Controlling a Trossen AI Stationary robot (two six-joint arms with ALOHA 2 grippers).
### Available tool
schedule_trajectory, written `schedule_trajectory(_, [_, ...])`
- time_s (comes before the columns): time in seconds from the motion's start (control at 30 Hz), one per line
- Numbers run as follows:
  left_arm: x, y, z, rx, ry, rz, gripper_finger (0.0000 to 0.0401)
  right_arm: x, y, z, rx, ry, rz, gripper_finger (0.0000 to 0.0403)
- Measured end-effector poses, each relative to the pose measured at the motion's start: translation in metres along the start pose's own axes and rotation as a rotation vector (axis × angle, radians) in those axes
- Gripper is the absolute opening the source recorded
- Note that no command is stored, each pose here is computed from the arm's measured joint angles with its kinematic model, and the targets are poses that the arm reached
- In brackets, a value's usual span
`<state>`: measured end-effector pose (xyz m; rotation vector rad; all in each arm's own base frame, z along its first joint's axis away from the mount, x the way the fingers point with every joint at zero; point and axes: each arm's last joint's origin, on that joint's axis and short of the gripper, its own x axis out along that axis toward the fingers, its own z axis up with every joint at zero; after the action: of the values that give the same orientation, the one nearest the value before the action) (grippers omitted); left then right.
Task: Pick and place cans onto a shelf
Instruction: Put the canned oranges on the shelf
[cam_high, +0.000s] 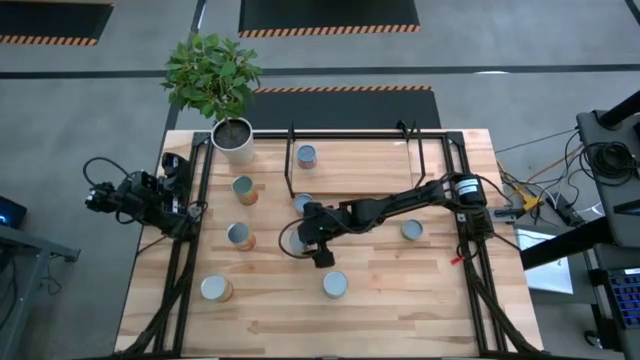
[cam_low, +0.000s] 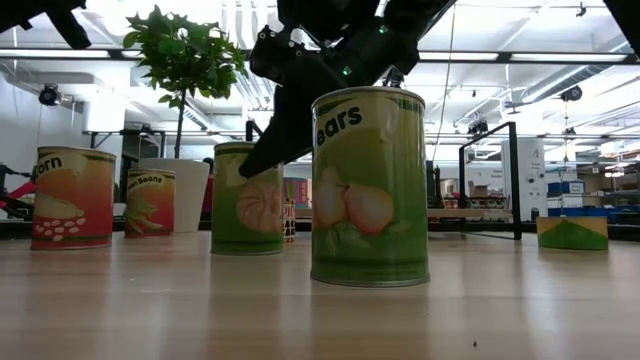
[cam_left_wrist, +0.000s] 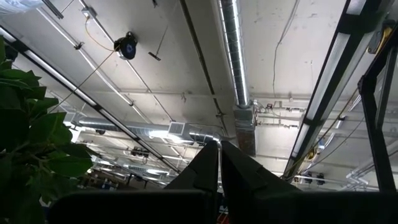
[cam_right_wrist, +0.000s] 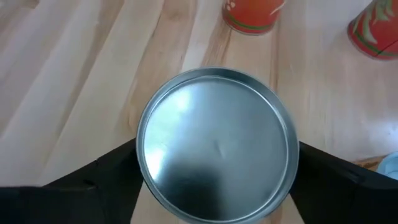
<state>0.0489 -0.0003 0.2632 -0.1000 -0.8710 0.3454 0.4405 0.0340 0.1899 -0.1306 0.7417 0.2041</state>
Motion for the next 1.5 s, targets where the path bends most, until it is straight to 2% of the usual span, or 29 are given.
schedule_trajectory(0.07, [0.000,0.000,0.000,0.000,0.000,0.000,0.0000,0.000,0.000,0.000,0.021,0.000,0.000,0.0292])
schedule_trajectory(0.27, [0.000,0.000,0.000,0.000,0.000,0.000,0.0000,-0.006,0.000,0.003,0.107,-0.002,-0.001,0.0294])
schedule_trajectory(0.5, [0.000,0.000,0.000,-0.004,0.001,-0.001,0.0000,-0.050,0.000,0.025,0.215,-0.068,-0.025,0.0316])
schedule_trajectory(0.6, [0.000,0.000,0.000,-0.009,0.003,-0.003,0.0000,-0.077,-0.002,0.030,0.267,-0.051,-0.135,0.0312])
schedule_trajectory(0.77, [0.000,0.000,-0.001,-0.009,0.003,-0.003,0.0000,-0.134,-0.026,0.027,0.460,-0.021,-0.472,0.0310])
schedule_trajectory(0.9, [0.000,0.000,0.000,-0.009,0.003,-0.004,0.0000,-0.164,-0.053,0.010,0.566,0.030,-0.662,0.0314])
schedule_trajectory(1.07, [0.000,0.000,0.000,-0.009,0.003,-0.004,0.0000,-0.176,-0.095,-0.022,0.639,0.062,-0.777,0.0312])
schedule_trajectory(1.17, [0.000,0.000,0.000,-0.009,0.003,-0.004,0.0000,-0.175,-0.118,-0.043,0.615,0.090,-0.778,0.0311])
schedule_trajectory(1.5, [0.000,0.000,0.000,-0.009,0.003,-0.004,0.0000,-0.187,-0.176,-0.100,0.690,0.019,-0.713,0.0313])
